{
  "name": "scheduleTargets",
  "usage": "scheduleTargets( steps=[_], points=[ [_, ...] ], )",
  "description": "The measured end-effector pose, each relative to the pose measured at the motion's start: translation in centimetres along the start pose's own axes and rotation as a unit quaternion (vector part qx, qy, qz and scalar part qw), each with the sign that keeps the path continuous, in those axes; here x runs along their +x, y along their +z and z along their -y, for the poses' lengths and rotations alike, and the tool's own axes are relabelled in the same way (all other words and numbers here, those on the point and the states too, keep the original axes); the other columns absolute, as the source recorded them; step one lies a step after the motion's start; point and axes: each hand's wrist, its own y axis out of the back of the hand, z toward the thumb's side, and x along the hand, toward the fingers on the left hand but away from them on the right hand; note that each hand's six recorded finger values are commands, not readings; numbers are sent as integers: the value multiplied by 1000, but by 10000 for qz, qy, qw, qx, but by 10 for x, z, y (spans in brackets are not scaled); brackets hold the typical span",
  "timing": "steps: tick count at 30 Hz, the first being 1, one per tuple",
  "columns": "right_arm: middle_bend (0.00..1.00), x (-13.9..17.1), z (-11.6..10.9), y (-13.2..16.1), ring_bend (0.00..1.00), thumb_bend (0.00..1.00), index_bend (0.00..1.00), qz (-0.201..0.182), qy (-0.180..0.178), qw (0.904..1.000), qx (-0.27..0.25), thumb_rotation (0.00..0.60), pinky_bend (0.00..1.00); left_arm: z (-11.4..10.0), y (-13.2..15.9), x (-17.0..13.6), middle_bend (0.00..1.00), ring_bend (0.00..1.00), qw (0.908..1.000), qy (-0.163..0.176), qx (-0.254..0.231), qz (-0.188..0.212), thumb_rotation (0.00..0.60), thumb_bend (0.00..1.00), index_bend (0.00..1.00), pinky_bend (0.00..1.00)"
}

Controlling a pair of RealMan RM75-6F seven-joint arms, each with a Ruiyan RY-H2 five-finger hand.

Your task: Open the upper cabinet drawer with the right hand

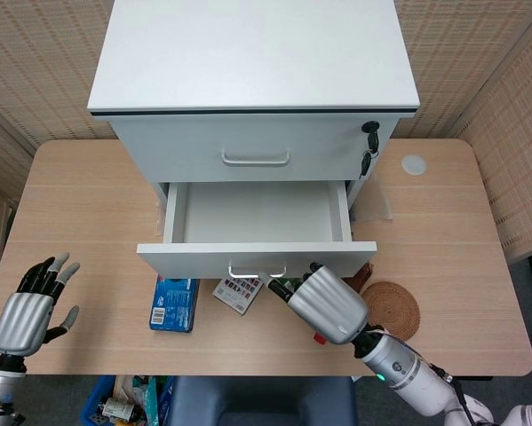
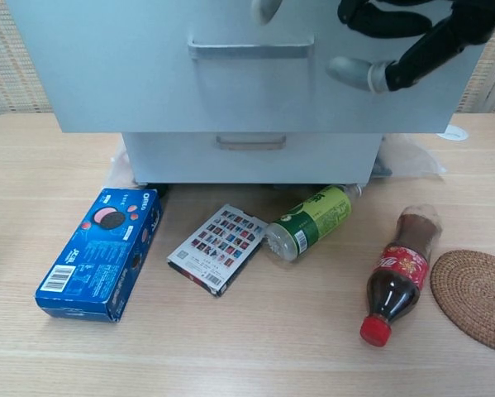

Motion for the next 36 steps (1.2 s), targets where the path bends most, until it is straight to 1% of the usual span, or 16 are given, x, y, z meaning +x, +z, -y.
scheduleTargets(
  steps=[2, 8, 12, 15, 20, 22, 24, 26, 27, 28, 31, 32, 33, 36],
  points=[
    [863, 6, -4, -3, 929, 350, 258, 69, -117, 9999, -67, 600, 856, 0, 0, 0, 61, 57, 10000, 2, -1, 0, 600, 356, 128, 114],
    [863, 37, -17, -28, 909, 350, 262, 542, -438, 9975, -96, 600, 856, 0, -3, 0, 61, 57, 10000, 1, -21, -30, 600, 356, 128, 114],
    [861, 70, -21, -53, 896, 351, 305, 1043, -619, 9926, -84, 600, 856, 1, -3, 1, 61, 57, 10000, 2, -40, -23, 600, 356, 128, 114],
    [848, 97, -15, -74, 880, 351, 316, 1429, -606, 9879, -36, 600, 856, 2, -2, 2, 61, 56, 10000, -10, -51, -6, 600, 356, 128, 114],
    [774, 141, 5, -105, 790, 350, 316, 2044, -329, 9783, 6, 600, 856, 6, 1, 3, 61, 57, 10000, -26, -71, 14, 600, 355, 128, 114],
    [716, 159, 17, -118, 723, 350, 317, 2352, -172, 9718, -20, 600, 845, 7, 3, 4, 61, 57, 10000, -22, -79, 16, 600, 355, 128, 114],
    [641, 177, 30, -131, 642, 351, 317, 2649, 13, 9643, -33, 600, 789, 8, 3, 5, 61, 57, 10000, -3, -75, 16, 600, 356, 128, 114],
    [560, 193, 41, -140, 552, 351, 317, 2892, 199, 9570, -23, 600, 703, 8, 3, 5, 61, 57, 10000, 6, -62, 1, 600, 356, 128, 114],
    [518, 202, 48, -146, 503, 351, 317, 3040, 333, 9521, -28, 600, 656, 9, 3, 5, 61, 57, 10000, 2, -55, -10, 600, 356, 128, 114],
    [460, 209, 54, -149, 433, 351, 308, 3140, 432, 9484, -47, 600, 587, 9, 3, 5, 61, 57, 10000, -2, -52, -25, 600, 356, 128, 114],
    [340, 228, 70, -156, 299, 351, 241, 3432, 704, 9364, -196, 600, 450, 10, 2, 4, 61, 57, 10000, 11, -60, -78, 600, 356, 128, 114],
    [312, 232, 73, -157, 270, 351, 225, 3513, 767, 9328, -253, 600, 419, 10, 1, 4, 61, 57, 9999, 18, -63, -99, 600, 356, 128, 114],
    [301, 238, 78, -158, 259, 351, 222, 3612, 843, 9281, -323, 600, 408, 11, 1, 3, 61, 57, 9999, 25, -68, -121, 600, 356, 128, 114],
    [276, 249, 86, -160, 239, 351, 221, 3768, 986, 9199, -460, 600, 391, 12, -2, 0, 61, 57, 9998, 38, -78, -188, 600, 355, 128, 114]
  ],
)
